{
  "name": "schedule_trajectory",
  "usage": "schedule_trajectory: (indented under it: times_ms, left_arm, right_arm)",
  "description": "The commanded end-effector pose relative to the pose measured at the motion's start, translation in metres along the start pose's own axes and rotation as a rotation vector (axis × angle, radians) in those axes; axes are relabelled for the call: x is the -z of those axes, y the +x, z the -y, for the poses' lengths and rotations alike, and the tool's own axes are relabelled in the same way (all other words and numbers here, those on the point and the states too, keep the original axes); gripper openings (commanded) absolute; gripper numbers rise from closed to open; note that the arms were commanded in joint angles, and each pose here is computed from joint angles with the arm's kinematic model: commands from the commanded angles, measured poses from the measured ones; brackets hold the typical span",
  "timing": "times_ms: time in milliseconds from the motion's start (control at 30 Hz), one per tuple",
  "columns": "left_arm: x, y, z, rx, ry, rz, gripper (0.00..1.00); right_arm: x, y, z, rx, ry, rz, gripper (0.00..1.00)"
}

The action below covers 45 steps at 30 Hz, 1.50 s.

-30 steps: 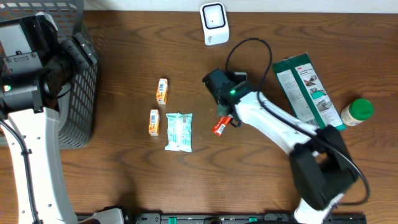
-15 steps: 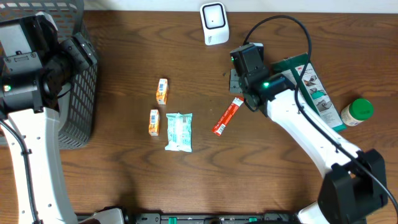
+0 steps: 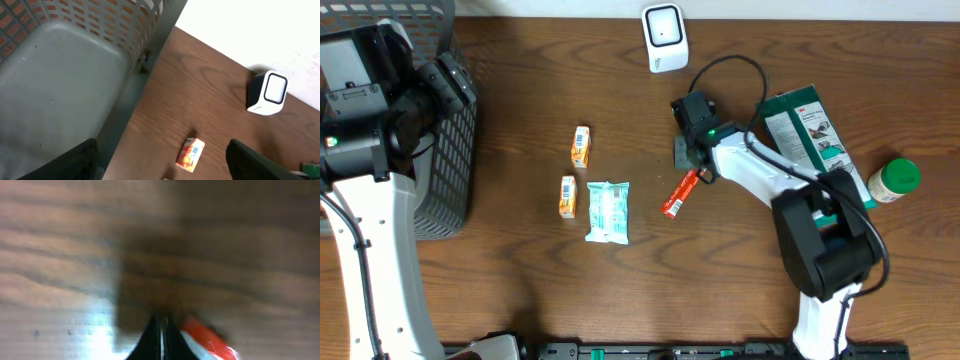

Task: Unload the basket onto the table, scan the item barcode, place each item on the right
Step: 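Grasp the red snack stick with the right gripper and rotate it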

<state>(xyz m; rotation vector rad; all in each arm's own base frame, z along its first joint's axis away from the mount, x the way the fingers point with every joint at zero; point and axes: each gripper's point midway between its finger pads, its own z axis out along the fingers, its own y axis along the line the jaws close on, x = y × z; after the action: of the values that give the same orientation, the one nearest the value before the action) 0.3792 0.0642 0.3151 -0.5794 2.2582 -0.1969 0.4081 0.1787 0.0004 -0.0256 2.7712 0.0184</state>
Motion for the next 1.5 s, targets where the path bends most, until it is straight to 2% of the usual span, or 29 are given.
schedule_trajectory:
  times_ms: [0,233,367,400,500,567,600,767,900,1067,1267,1400,1467]
  left_arm:
    - [-0.001,-0.001,-0.003,0.011,-0.011,0.002,0.82]
    - [-0.001,-0.001,-0.002,0.011,-0.011,0.002,0.82]
    - [-0.001,-0.001,-0.002,0.011,-0.011,0.002,0.82]
    - [-0.001,-0.001,-0.002,0.011,-0.011,0.002,0.82]
    - [-0.001,-0.001,-0.003,0.011,-0.011,0.002,0.82]
    - [-0.001,-0.001,-0.002,0.011,-0.011,0.002,0.82]
    - [-0.001,-0.001,-0.002,0.011,-0.011,0.002,0.82]
    - [-0.001,-0.001,-0.002,0.011,-0.011,0.002,0.82]
    - [-0.001,-0.001,-0.002,0.011,-0.011,0.002,0.82]
    - [-0.001,-0.001,-0.003,0.011,-0.011,0.002,0.82]
    - [-0.001,-0.001,-0.002,0.011,-0.011,0.002,0.82]
    - [-0.001,-0.001,-0.003,0.011,-0.011,0.002,0.82]
    - [-0.001,-0.001,-0.003,0.011,-0.011,0.002,0.82]
  right_arm:
    - [0.007,0.014,0.002,0.061,0.0,-0.066,0.01]
    - [0.05,0.045,0.023,0.08,0.052,-0.197,0.05]
    - [0.07,0.047,0.025,0.134,0.038,-0.202,0.08]
    - [0.076,0.046,0.025,0.163,0.028,-0.195,0.12]
    - [0.093,0.038,0.023,0.272,-0.002,-0.149,0.52]
    - [0.102,0.028,0.021,0.368,-0.02,-0.098,0.67]
    - [0.103,0.026,0.02,0.39,-0.023,-0.09,0.68]
    - [0.1,0.035,0.019,0.704,-0.06,-0.12,0.57]
    - [0.09,0.055,0.024,0.91,-0.088,-0.179,0.57]
    - [0.071,0.074,0.03,1.086,-0.106,-0.193,0.56]
    - [0.047,0.077,0.031,1.126,-0.1,-0.116,0.55]
    - [0.046,0.085,0.015,1.095,-0.201,-0.094,0.39]
    - [0.048,0.09,0.005,1.044,-0.27,-0.092,0.4]
